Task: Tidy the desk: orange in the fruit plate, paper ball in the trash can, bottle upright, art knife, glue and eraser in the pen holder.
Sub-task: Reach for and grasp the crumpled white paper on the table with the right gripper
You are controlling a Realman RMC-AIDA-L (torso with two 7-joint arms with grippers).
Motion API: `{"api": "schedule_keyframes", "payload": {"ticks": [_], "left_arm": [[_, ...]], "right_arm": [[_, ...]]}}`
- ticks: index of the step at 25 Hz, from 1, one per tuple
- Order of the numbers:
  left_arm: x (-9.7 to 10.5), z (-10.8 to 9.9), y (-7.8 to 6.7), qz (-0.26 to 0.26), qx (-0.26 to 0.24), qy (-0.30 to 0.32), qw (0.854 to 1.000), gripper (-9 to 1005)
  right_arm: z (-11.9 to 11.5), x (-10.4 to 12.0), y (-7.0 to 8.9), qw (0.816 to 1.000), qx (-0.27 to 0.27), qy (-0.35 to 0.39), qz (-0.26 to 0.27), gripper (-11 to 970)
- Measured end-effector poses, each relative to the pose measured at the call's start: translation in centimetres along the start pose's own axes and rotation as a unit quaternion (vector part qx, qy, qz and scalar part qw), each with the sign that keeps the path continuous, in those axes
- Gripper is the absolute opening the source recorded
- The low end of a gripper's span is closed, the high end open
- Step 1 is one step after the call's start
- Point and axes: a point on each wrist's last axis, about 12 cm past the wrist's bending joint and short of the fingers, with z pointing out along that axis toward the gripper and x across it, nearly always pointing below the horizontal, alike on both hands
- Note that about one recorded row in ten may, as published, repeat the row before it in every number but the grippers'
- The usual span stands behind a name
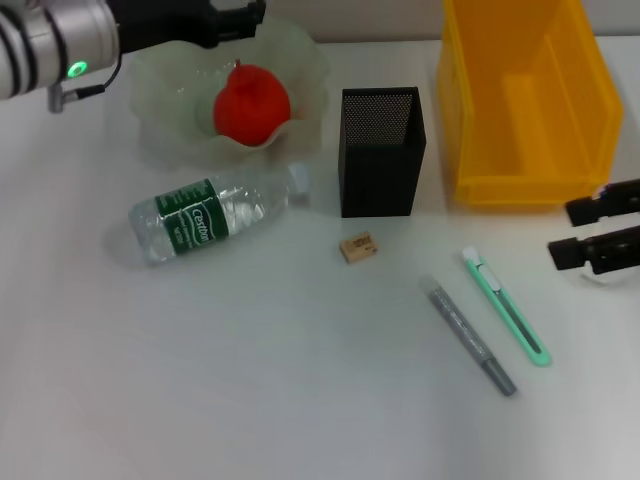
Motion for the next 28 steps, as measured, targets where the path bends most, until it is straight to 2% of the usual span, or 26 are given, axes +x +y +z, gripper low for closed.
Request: {"api": "schedule_keyframes", "payload": {"ticks": [2,3,4,5,6,7,9,13,15,18,21,26,28], "left_arm": [[0.2,-0.4,-0.2,-0.002,0.013,-0.003,1.000,758],[0.6,-1.8,-0.8,0.000,0.051,-0.011,0.999,775],[0.6,-1.8,-0.8,0.000,0.051,-0.011,0.999,791],[0.6,-1.8,-0.8,0.000,0.051,-0.011,0.999,808],[0.8,-2.5,-1.2,0.004,0.072,-0.015,0.997,824],[1.4,-4.2,-2.1,0.019,0.110,-0.023,0.993,841],[2.1,-5.7,-3.0,0.032,0.148,-0.030,0.988,857],[2.9,-7.8,-4.2,0.035,0.205,-0.034,0.977,856],[3.3,-9.3,-4.9,0.038,0.250,-0.037,0.967,856],[3.6,-10.0,-5.1,0.037,0.268,-0.037,0.962,857],[3.9,-10.8,-5.2,0.034,0.287,-0.033,0.957,857],[5.0,-11.9,-5.2,0.019,0.303,-0.002,0.953,856],[5.4,-12.1,-5.2,0.014,0.301,0.009,0.953,856]], "right_arm": [[-0.2,-0.4,0.2,1.000,0.016,0.021,0.007,772],[-0.3,-1.3,0.6,0.997,0.045,0.062,0.021,772],[-0.3,-1.3,0.6,0.997,0.045,0.062,0.021,772],[0.0,-2.2,0.9,0.992,0.069,0.101,0.034,772],[0.0,-2.2,0.9,0.992,0.069,0.101,0.034,772],[0.1,-2.6,1.1,0.989,0.079,0.116,0.039,772],[0.6,-3.4,1.2,0.982,0.102,0.152,0.054,772],[1.4,-4.5,1.1,0.959,0.168,0.208,0.089,772],[2.3,-5.0,1.0,0.938,0.227,0.239,0.103,772],[3.0,-5.2,0.8,0.928,0.256,0.249,0.104,772],[3.7,-5.4,0.4,0.926,0.268,0.243,0.104,772],[4.7,-4.8,-0.7,0.926,0.270,0.238,0.118,772],[5.5,-4.3,-1.7,0.926,0.273,0.231,0.126,772]]}}
